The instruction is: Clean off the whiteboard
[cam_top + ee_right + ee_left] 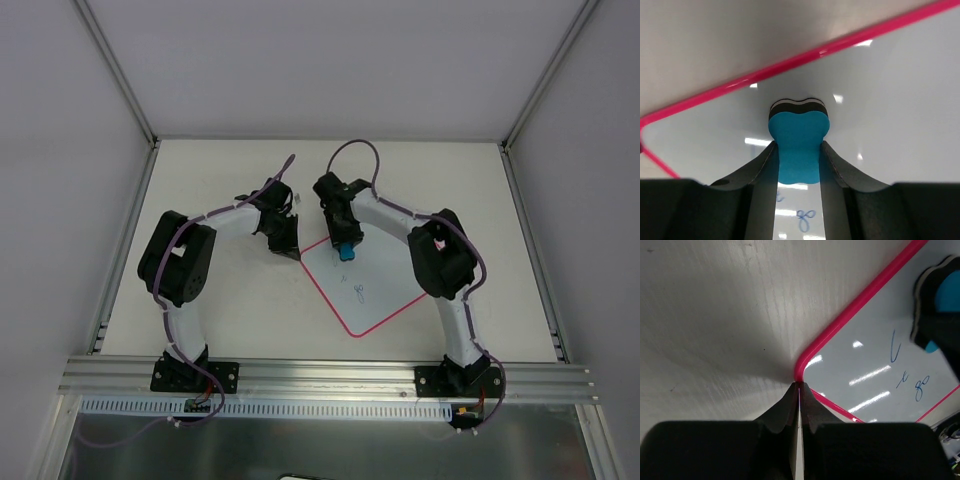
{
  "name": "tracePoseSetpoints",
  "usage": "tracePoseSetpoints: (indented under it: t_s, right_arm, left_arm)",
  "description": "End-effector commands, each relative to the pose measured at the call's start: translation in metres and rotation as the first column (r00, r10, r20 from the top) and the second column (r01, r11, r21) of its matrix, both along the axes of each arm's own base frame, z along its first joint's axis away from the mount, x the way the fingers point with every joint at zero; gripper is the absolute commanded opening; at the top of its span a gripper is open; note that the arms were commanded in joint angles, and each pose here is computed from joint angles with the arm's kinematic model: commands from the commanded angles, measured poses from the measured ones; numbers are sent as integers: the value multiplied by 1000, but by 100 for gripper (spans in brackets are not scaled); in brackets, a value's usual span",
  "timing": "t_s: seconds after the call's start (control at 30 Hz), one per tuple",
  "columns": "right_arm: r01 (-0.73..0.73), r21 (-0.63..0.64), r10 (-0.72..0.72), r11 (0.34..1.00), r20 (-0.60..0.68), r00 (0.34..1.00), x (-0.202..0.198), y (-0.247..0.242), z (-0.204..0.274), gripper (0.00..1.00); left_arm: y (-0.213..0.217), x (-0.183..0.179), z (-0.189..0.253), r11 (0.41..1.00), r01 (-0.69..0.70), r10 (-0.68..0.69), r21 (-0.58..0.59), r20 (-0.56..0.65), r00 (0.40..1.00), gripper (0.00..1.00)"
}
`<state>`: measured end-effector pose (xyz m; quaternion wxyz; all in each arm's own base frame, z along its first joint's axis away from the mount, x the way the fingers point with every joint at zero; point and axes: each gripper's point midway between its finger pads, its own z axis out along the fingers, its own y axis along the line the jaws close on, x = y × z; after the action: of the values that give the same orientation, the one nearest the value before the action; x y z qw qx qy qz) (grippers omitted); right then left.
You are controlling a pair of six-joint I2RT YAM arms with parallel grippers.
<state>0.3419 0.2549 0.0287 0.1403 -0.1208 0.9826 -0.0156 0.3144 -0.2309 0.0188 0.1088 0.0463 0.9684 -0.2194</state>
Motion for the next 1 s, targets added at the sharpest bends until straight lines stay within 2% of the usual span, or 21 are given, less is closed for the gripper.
tracePoseSetpoints:
  t_s: [0.0,0.17,0.3,0.53,0.67,0.83,0.97]
  right_arm:
    - [-53,0,53,999,-54,997,-27,35,-9,0]
    - [-113,3,113,994,-69,991,-46,55,-11,0]
    - [-107,-34,105,994,-57,993,-46,45,-9,0]
    - [17,-145,-25,989,-56,998,-49,-37,-12,0]
    - [101,-118,-107,988,-46,993,-53,-73,-11,0]
    - [91,-65,-93,994,-36,995,-64,-63,-11,0]
    - [-17,20,18,1000,-84,996,-87,-10,-16,0]
  left_arm:
    - [14,-34,-25,995,-38,51,97,-138,989,0]
    - [15,-32,-25,992,-59,74,109,-135,988,0]
    - [19,-31,-28,988,-80,98,130,-133,986,0]
    - [29,-30,-31,981,-117,138,153,-135,981,0]
    - [33,-29,-32,980,-124,145,156,-136,980,0]
    - [31,-28,-31,981,-126,147,148,-138,979,0]
    - [30,-26,-29,981,-129,148,146,-133,980,0]
